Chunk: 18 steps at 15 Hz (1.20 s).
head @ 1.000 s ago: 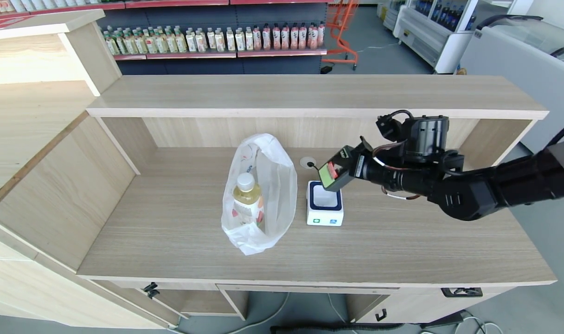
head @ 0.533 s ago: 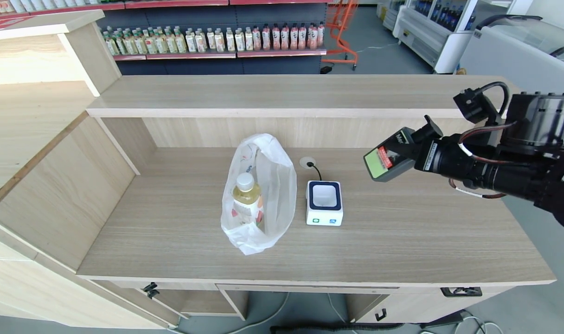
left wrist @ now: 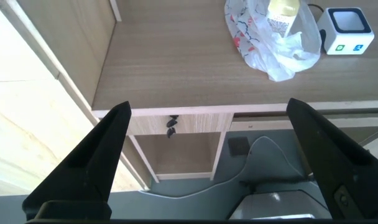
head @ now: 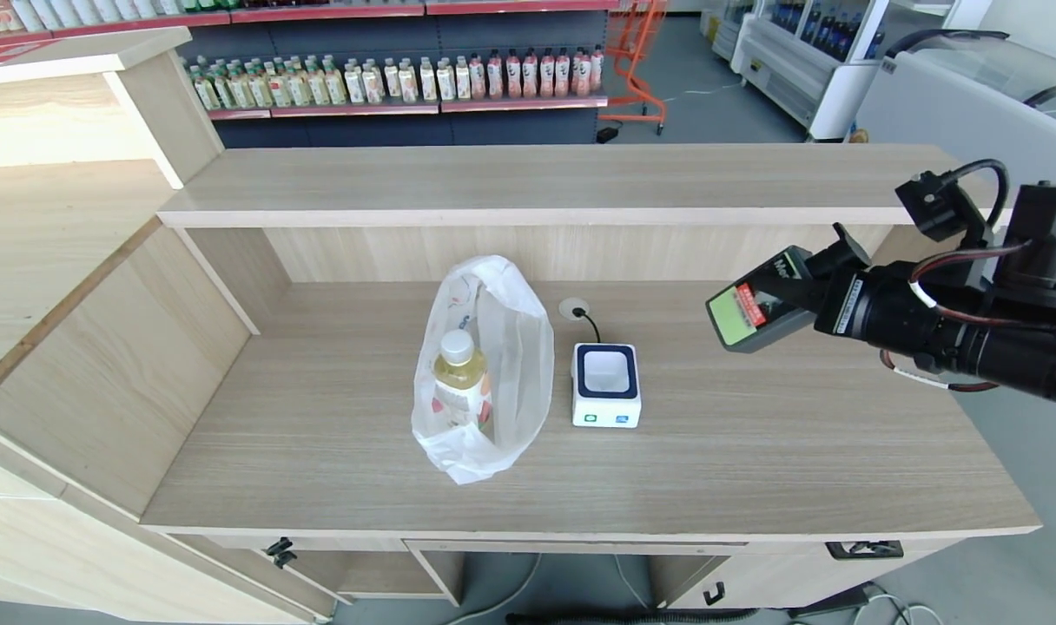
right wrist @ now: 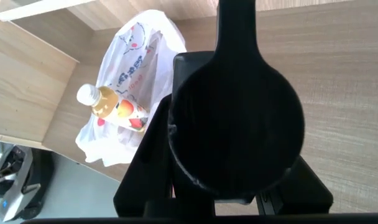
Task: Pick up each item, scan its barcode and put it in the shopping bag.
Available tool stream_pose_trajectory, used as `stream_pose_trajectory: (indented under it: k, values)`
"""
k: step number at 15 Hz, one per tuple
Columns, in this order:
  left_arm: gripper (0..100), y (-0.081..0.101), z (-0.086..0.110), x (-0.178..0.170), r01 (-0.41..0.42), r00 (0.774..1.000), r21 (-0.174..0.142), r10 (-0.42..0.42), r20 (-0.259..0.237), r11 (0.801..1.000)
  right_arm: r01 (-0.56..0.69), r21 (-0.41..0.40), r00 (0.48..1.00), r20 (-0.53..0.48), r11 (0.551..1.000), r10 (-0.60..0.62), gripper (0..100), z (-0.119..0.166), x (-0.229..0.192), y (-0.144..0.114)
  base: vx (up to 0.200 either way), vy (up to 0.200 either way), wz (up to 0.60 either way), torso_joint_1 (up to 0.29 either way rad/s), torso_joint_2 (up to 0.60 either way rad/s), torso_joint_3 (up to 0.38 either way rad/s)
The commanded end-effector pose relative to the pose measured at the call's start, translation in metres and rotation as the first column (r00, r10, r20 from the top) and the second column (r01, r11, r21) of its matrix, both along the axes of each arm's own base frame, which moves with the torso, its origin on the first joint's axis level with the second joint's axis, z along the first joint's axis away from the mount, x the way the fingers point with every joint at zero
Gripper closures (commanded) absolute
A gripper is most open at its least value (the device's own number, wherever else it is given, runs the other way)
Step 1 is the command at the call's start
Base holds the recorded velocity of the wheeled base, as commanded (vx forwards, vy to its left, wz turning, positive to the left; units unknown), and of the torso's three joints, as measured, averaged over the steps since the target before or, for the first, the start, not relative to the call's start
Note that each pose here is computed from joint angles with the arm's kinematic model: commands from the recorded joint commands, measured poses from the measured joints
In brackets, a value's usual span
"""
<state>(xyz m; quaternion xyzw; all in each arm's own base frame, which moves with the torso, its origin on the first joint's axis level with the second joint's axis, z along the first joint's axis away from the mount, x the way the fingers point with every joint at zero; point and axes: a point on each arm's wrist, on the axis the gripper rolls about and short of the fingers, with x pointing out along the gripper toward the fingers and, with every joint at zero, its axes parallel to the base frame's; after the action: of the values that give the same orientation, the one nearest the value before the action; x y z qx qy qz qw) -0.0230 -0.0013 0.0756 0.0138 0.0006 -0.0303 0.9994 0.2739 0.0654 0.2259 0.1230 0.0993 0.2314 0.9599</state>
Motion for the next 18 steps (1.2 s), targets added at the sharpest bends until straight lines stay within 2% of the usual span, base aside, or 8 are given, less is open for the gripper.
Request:
stream_pose_trajectory:
  k: [1,3,6,11,14,16,18]
  values:
    - [0,0.000,0.000,0.000,0.001,1.000,0.000,-0.001,-0.002,1.000,-0.001,-0.001,1.000,-0.004,1.000,0.001,100,-0.001,0.000,0.000,0.000,0.200,0.00,0.002,-0.01,0.007]
    - [0,0.000,0.000,0.000,0.001,1.000,-0.002,-0.001,-0.003,1.000,-0.006,-0.004,1.000,-0.010,1.000,0.006,100,-0.003,0.008,0.003,0.000,0.200,0.00,0.017,0.01,-0.005]
    - [0,0.000,0.000,0.000,0.001,1.000,-0.002,-0.001,-0.003,1.000,-0.033,-0.020,0.999,-0.016,0.999,0.032,100,-0.010,0.035,0.018,0.000,0.000,0.00,0.000,0.00,0.000]
    - [0,0.000,0.000,0.000,0.001,1.000,-0.002,-0.001,-0.003,1.000,-0.101,-0.130,0.995,-0.007,0.986,0.101,100,-0.043,0.097,0.055,0.000,0.000,0.00,0.000,0.00,0.000]
    - [0,0.000,0.000,0.000,0.001,1.000,-0.002,-0.001,-0.003,1.000,-0.133,-0.171,0.991,-0.020,0.976,0.132,100,-0.062,0.114,0.068,0.000,0.000,0.00,0.000,0.00,0.000]
    - [0,0.000,0.000,0.000,0.001,1.000,-0.002,-0.001,-0.003,1.000,-0.167,-0.262,0.984,0.012,0.950,0.177,100,-0.078,0.126,0.082,0.000,0.000,0.00,0.000,0.00,0.000]
    - [0,0.000,0.000,0.000,0.001,1.000,-0.002,-0.001,-0.003,1.000,-0.192,-0.293,0.973,0.067,0.937,0.220,100,-0.096,0.143,0.103,0.000,0.000,0.00,0.000,0.00,0.000]
